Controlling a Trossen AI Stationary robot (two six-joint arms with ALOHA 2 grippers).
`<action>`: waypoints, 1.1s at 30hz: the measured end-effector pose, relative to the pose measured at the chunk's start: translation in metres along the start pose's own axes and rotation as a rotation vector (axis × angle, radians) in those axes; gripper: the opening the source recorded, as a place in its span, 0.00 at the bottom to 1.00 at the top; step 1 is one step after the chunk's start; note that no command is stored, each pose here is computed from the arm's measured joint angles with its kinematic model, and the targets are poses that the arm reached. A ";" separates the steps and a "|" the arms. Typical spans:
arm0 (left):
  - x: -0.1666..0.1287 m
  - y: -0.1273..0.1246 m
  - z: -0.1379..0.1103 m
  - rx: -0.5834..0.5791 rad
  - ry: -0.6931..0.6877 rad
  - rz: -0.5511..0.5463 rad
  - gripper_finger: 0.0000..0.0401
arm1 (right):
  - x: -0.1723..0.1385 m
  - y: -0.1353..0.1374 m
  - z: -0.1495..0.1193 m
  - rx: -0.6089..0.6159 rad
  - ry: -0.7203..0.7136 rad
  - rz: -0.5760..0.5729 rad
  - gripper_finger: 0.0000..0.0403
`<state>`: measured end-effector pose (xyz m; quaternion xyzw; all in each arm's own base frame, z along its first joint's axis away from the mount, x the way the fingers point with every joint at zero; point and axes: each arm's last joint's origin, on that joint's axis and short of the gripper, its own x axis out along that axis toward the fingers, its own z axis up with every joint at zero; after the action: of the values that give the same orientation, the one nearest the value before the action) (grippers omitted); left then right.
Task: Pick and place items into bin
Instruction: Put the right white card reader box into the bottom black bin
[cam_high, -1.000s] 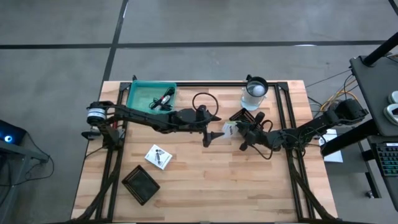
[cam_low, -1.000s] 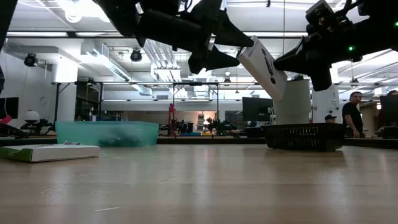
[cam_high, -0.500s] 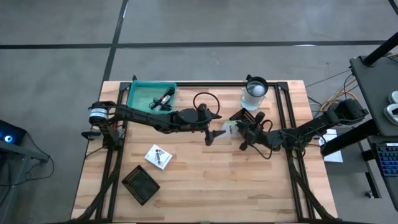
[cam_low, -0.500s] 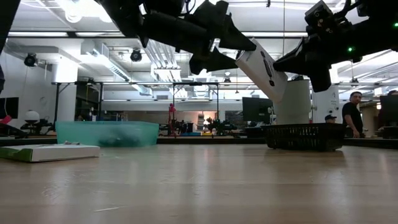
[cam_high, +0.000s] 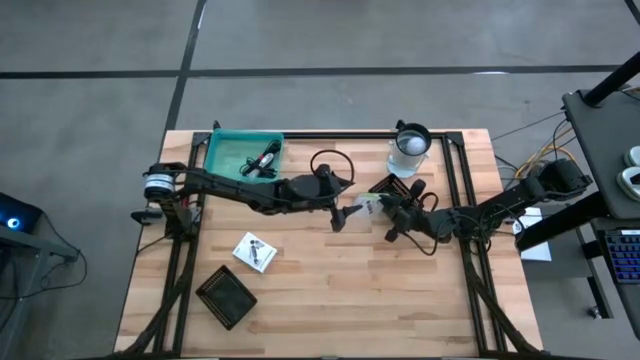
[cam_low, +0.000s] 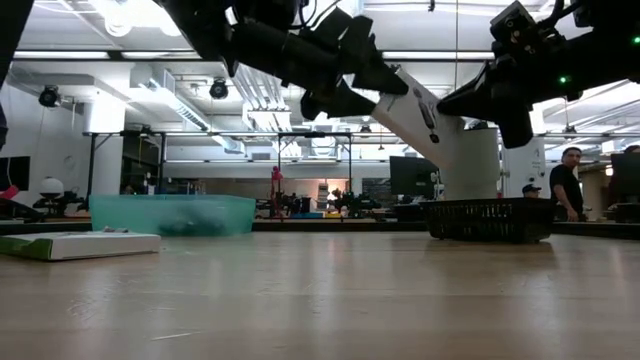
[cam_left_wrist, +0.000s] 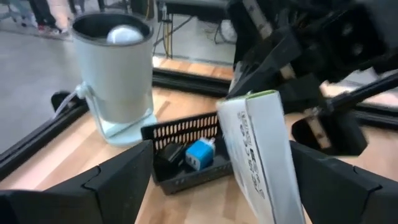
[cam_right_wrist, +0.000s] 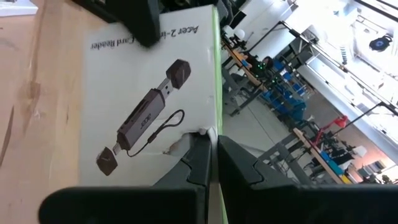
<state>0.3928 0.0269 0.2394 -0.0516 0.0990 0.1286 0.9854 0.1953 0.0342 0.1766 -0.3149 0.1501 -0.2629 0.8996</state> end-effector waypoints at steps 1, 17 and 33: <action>0.000 0.001 -0.001 0.002 0.011 0.004 0.84 | 0.000 0.000 0.000 -0.002 -0.001 0.003 0.03; 0.008 0.003 -0.007 0.083 0.052 0.014 0.46 | 0.000 0.000 0.000 0.002 -0.006 0.007 0.03; 0.008 0.004 -0.003 0.156 0.043 0.016 0.06 | 0.000 -0.001 0.000 0.044 0.011 -0.025 0.12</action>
<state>0.3985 0.0318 0.2347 0.0234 0.1302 0.1271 0.9830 0.1946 0.0338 0.1773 -0.2955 0.1454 -0.2794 0.9019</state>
